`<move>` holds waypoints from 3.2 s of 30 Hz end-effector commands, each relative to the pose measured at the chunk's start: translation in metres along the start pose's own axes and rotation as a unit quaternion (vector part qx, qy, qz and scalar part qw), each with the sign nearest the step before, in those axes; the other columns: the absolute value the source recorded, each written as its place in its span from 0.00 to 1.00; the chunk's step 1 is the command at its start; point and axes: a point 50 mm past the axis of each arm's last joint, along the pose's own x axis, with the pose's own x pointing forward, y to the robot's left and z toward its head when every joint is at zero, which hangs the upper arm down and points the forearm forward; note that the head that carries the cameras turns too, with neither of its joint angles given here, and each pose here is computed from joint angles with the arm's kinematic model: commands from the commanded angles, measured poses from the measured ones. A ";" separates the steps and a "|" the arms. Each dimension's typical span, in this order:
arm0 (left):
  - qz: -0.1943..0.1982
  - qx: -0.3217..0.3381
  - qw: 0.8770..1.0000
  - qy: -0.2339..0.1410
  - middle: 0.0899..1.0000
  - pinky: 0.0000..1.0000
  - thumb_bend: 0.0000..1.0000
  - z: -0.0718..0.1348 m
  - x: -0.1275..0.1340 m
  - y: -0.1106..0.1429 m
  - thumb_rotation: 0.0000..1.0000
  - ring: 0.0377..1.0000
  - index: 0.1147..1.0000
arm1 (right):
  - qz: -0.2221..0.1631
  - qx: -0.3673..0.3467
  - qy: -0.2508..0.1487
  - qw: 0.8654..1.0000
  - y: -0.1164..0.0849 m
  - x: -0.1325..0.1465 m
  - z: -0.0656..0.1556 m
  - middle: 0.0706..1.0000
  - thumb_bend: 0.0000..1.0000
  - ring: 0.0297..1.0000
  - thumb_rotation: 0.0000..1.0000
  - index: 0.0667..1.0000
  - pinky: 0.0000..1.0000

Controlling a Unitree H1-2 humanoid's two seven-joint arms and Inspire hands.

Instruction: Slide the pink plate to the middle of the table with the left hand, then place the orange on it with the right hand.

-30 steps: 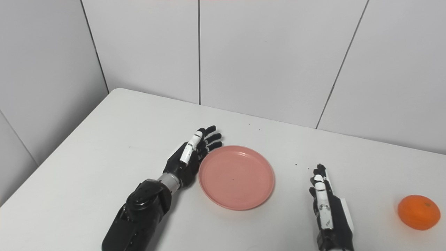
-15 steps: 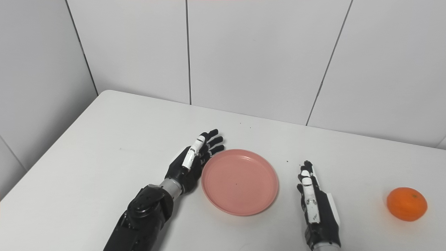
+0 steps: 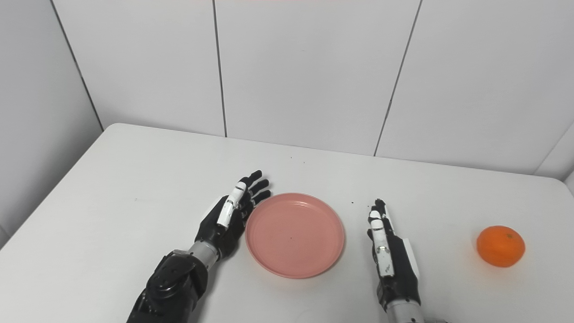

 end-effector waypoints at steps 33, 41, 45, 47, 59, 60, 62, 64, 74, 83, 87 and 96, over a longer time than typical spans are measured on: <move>0.026 0.021 0.998 -0.056 0.94 0.94 0.36 -0.006 -0.009 0.041 1.00 0.93 0.92 | -0.071 -0.156 -0.113 0.979 -0.002 0.010 0.060 0.94 0.44 0.92 1.00 0.93 0.90; 0.018 0.013 0.998 -0.056 0.94 0.95 0.34 -0.011 -0.008 0.050 1.00 0.94 0.93 | -0.125 -0.278 -0.163 0.938 -0.013 0.000 0.097 0.92 0.61 0.91 1.00 0.91 0.86; 0.016 -0.005 0.999 -0.052 0.95 0.97 0.33 -0.013 -0.007 0.052 1.00 0.95 0.95 | -0.160 -0.310 -0.180 0.920 -0.027 -0.002 0.112 0.91 0.68 0.89 0.98 0.91 0.83; 0.015 -0.008 0.999 -0.051 0.96 0.98 0.32 -0.014 -0.006 0.053 1.00 0.95 0.95 | -0.174 -0.327 -0.187 0.910 -0.033 -0.002 0.117 0.90 0.70 0.88 0.96 0.90 0.82; 0.011 -0.007 0.999 -0.042 0.98 0.99 0.29 -0.015 -0.004 0.056 1.00 0.97 0.98 | -0.267 -0.415 -0.212 0.844 -0.069 -0.010 0.137 0.90 0.77 0.87 0.68 0.92 0.80; 0.011 -0.008 0.999 -0.041 0.98 1.00 0.30 -0.015 -0.004 0.056 1.00 0.97 0.98 | -0.272 -0.421 -0.212 0.839 -0.071 -0.010 0.138 0.90 0.77 0.87 0.65 0.92 0.79; 0.010 -0.011 0.999 -0.040 0.99 1.00 0.30 -0.015 -0.004 0.056 1.00 0.98 0.98 | -0.282 -0.431 -0.208 0.832 -0.074 -0.011 0.139 0.90 0.78 0.87 0.62 0.92 0.79; 0.009 -0.013 0.999 -0.040 0.99 1.00 0.30 -0.015 -0.004 0.058 1.00 0.98 0.99 | -0.292 -0.440 -0.204 0.824 -0.079 -0.013 0.140 0.91 0.77 0.87 0.59 0.93 0.78; 0.008 -0.019 0.999 -0.038 1.00 1.00 0.30 -0.016 -0.001 0.066 1.00 0.99 1.00 | -0.324 -0.470 -0.181 0.801 -0.098 -0.017 0.140 0.91 0.81 0.86 0.49 0.92 0.75; 0.001 -0.014 0.999 -0.038 1.00 1.00 0.30 -0.014 -0.001 0.072 1.00 0.98 1.00 | -0.334 -0.492 -0.129 0.794 -0.110 -0.021 0.134 0.91 0.87 0.85 0.43 0.94 0.72; -0.002 -0.014 0.999 -0.039 1.00 1.00 0.30 -0.013 -0.003 0.074 1.00 0.98 1.00 | -0.331 -0.501 -0.108 0.792 -0.114 -0.022 0.131 0.92 0.90 0.86 0.42 0.95 0.72; -0.006 -0.013 0.999 -0.042 1.00 1.00 0.31 -0.012 -0.002 0.080 1.00 0.99 1.00 | -0.323 -0.508 -0.079 0.794 -0.121 -0.022 0.124 0.93 0.93 0.90 0.45 0.96 0.77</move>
